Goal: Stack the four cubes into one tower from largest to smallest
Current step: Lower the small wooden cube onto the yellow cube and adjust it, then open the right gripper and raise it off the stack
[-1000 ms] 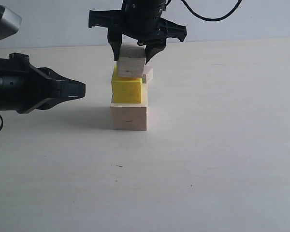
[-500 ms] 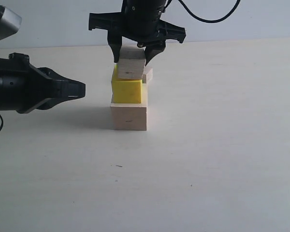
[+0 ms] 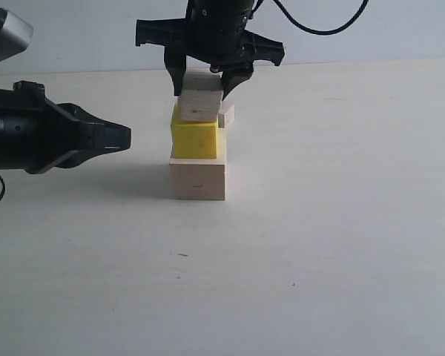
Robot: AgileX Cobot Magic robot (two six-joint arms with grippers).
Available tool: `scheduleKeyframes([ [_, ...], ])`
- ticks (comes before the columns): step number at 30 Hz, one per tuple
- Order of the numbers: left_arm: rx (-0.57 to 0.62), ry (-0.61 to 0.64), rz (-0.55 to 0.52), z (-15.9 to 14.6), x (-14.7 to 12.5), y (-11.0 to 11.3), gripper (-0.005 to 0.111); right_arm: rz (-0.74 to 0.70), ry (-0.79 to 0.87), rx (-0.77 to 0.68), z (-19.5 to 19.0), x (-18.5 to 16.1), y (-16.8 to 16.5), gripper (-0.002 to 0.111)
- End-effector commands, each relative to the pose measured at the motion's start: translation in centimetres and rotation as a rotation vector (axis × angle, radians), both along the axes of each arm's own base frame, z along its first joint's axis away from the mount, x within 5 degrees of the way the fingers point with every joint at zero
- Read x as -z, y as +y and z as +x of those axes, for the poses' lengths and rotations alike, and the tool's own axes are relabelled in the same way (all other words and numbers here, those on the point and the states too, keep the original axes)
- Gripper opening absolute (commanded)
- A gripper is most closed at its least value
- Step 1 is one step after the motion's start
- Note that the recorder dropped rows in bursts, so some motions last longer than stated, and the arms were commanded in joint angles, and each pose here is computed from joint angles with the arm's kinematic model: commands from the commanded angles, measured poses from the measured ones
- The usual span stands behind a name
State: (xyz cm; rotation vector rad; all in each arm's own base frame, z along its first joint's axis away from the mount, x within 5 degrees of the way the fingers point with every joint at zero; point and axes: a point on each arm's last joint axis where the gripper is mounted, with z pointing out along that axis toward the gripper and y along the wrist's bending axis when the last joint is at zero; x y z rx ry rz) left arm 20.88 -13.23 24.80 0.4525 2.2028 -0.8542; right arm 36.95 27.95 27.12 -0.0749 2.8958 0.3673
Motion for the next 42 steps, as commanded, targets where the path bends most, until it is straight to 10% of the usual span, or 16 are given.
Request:
scheduleKeyframes([
  [1,-0.001,-0.009,0.001,-0.14,-0.09,-0.04,0.0,0.02,-0.007,-0.014,0.02,-0.02,0.26,0.0],
  [15,0.001,-0.008,0.0,-0.15,-0.09,-0.05,0.0,0.014,-0.015,-0.02,0.07,-0.02,0.22,0.002],
  [28,0.005,-0.008,-0.001,-0.18,-0.09,-0.07,0.0,-0.002,-0.018,-0.021,0.1,0.01,0.09,0.071],
  [42,0.005,-0.008,-0.001,-0.18,-0.09,-0.08,0.0,0.048,0.026,-0.014,-0.38,-0.34,0.41,0.073],
])
